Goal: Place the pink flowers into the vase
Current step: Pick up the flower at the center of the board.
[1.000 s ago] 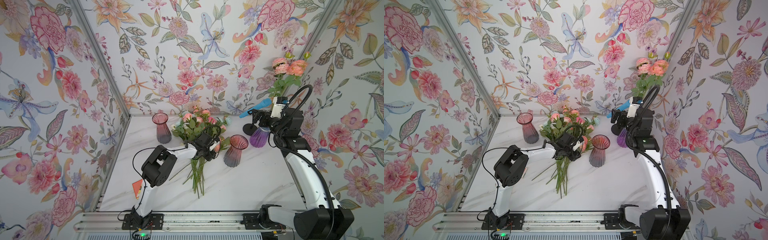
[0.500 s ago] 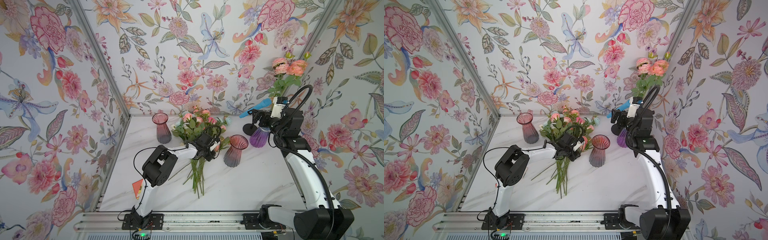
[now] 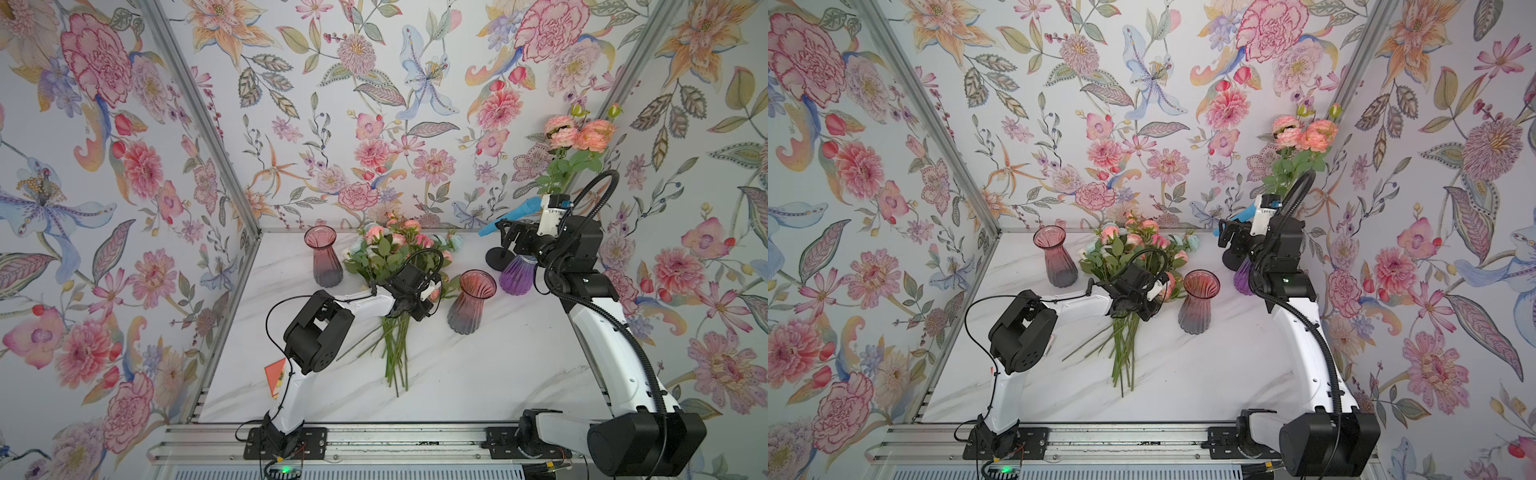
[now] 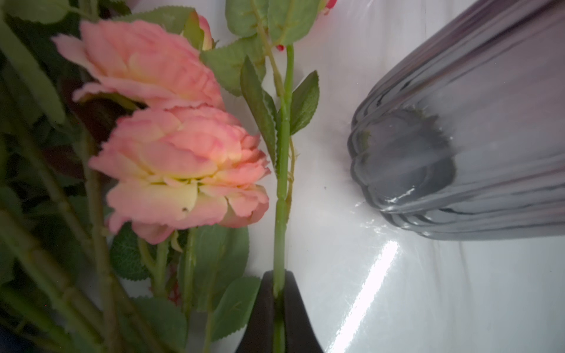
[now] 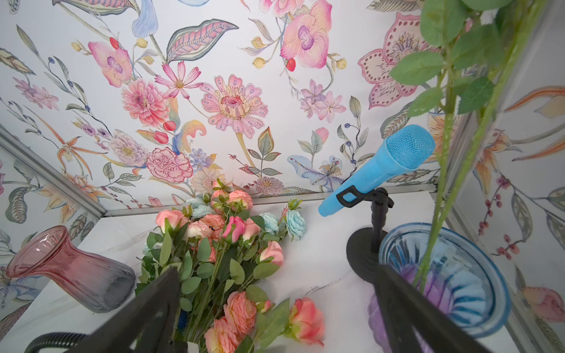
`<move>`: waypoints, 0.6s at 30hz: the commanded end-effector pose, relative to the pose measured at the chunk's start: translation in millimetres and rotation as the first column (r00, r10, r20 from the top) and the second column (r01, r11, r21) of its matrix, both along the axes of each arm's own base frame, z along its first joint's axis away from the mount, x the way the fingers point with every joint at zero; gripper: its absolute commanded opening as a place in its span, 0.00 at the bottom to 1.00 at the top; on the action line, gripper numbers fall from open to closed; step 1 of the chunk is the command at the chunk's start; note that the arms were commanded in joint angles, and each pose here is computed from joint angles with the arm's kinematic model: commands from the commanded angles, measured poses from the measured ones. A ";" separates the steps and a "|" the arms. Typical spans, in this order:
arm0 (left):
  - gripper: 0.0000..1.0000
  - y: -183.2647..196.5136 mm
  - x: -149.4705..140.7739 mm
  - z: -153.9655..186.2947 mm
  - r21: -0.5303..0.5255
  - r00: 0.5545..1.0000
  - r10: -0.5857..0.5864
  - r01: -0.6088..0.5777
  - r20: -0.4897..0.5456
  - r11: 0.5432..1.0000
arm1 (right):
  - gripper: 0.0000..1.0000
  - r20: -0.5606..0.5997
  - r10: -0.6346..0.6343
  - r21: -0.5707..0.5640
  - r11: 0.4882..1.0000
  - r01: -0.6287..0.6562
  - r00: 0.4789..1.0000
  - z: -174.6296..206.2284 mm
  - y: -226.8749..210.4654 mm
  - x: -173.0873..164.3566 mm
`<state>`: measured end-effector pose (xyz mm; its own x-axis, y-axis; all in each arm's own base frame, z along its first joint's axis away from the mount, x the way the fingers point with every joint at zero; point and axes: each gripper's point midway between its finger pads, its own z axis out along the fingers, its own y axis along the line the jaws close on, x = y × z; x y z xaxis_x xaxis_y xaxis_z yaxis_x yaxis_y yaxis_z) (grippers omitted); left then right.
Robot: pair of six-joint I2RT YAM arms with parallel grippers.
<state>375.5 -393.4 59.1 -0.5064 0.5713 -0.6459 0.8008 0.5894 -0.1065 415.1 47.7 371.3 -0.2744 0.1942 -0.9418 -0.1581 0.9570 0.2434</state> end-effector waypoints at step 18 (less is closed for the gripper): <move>0.00 66.1 87.7 245.3 -0.628 0.893 0.380 -0.155 0.241 0.763 | 0.99 -0.025 0.249 0.047 0.968 -0.247 0.968 15.1 93.0 7.1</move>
